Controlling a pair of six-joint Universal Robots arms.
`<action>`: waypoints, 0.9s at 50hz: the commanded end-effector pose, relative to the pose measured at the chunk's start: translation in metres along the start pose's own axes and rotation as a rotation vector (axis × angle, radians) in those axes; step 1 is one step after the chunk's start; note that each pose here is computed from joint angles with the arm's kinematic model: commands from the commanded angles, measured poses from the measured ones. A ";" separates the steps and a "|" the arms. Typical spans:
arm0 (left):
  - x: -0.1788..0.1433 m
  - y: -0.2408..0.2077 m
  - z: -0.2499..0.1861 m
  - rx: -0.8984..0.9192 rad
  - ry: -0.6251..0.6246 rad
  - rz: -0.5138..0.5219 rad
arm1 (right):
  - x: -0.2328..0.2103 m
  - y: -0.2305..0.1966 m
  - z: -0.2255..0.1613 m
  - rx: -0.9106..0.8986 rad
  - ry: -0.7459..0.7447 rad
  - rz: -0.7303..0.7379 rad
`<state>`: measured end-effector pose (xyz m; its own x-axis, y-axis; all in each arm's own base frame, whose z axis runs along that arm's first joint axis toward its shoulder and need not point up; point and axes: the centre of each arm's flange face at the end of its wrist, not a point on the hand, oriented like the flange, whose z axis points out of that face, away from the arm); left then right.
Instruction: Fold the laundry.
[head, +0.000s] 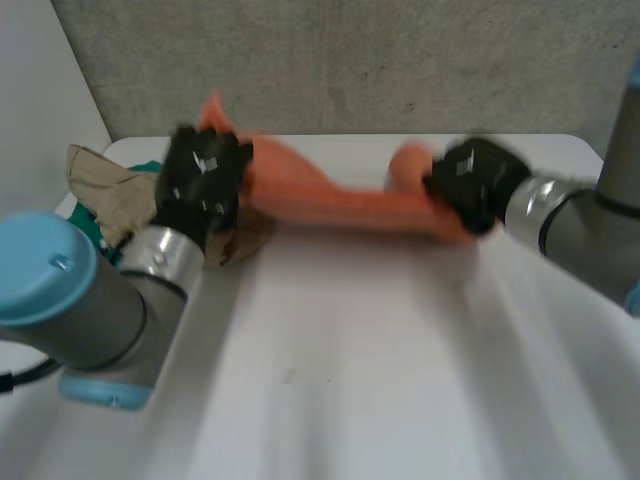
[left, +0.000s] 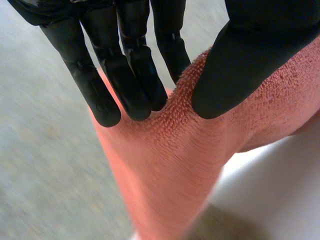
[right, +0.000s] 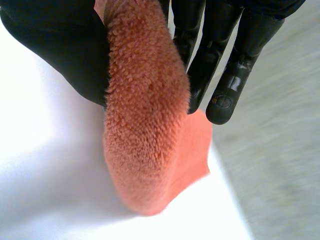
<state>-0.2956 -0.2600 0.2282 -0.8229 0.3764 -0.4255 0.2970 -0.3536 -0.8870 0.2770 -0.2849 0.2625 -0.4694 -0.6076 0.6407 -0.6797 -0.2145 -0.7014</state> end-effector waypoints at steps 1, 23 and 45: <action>0.036 0.038 -0.019 -0.162 0.123 0.059 | -0.038 0.045 0.016 -0.145 -0.145 -0.023; 0.014 -0.004 -0.015 -0.053 0.059 0.046 | 0.009 0.122 -0.024 -0.219 0.211 0.903; 0.013 -0.008 -0.014 -0.041 0.056 0.044 | -0.069 0.138 -0.021 -0.237 0.016 1.037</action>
<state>-0.3020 -0.2403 0.2270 -0.7798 0.4091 -0.4738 0.3534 -0.3371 -0.8726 0.1796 -0.2539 0.1394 -0.9164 -0.3545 -0.1859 -0.0447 0.5521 -0.8326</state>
